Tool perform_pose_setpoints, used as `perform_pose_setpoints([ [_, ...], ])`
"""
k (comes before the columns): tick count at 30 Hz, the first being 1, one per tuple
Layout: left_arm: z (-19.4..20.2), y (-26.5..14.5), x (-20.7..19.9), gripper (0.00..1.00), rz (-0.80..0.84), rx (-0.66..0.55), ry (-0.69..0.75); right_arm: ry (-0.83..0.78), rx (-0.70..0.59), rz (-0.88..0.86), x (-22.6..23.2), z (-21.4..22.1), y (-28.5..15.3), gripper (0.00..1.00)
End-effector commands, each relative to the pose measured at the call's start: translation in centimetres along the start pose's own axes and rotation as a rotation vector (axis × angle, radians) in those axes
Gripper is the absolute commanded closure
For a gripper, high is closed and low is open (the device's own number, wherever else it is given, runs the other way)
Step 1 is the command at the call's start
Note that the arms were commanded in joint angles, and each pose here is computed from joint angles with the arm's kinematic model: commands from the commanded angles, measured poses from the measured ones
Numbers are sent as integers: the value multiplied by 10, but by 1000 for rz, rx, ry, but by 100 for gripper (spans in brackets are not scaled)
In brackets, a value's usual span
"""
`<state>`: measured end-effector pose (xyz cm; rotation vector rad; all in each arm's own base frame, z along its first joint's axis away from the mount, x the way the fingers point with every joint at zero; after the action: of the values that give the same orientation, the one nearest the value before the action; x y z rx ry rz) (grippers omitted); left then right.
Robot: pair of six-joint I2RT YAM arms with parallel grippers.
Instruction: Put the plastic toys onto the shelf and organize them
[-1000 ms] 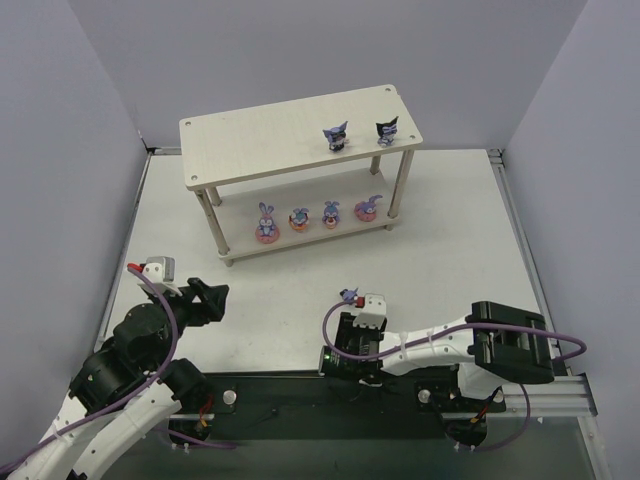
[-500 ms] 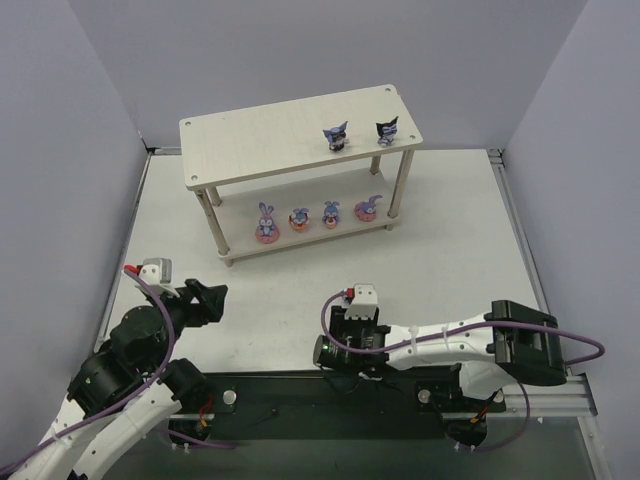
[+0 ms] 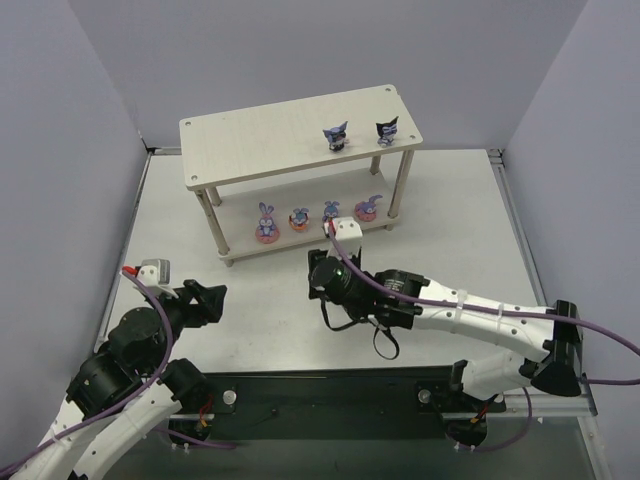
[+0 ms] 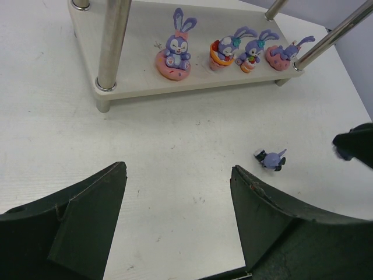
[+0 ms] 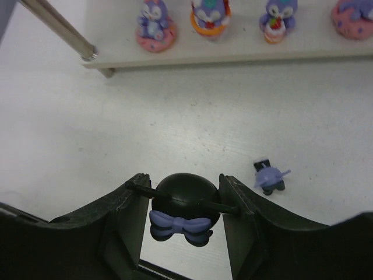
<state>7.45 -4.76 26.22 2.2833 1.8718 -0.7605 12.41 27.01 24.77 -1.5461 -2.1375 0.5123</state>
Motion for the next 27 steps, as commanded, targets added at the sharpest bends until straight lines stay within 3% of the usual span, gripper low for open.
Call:
perform_pose_setpoints([
  [1,-4,-1,-1,18,9,-27,-22,-183,-34,-82,9,-58,-24,100],
  [15,-3,0,-2,18,13,-20,-18,-250,-253,-139,35,-196,-48,100],
  [27,-1,1,-3,18,23,-12,-13,-240,-375,-141,62,-241,-17,100],
])
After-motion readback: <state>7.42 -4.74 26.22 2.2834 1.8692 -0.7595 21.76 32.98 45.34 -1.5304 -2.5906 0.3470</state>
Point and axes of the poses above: each gripper's point midway between its finger pads, its own y axis out along the fingers, its own x axis along the line the jaws close on, z = x × y, the point moved 10 cm from there along -y, back along the fingers, and after that the axes turned 2 degrees about -y, right-handed, at the moved point
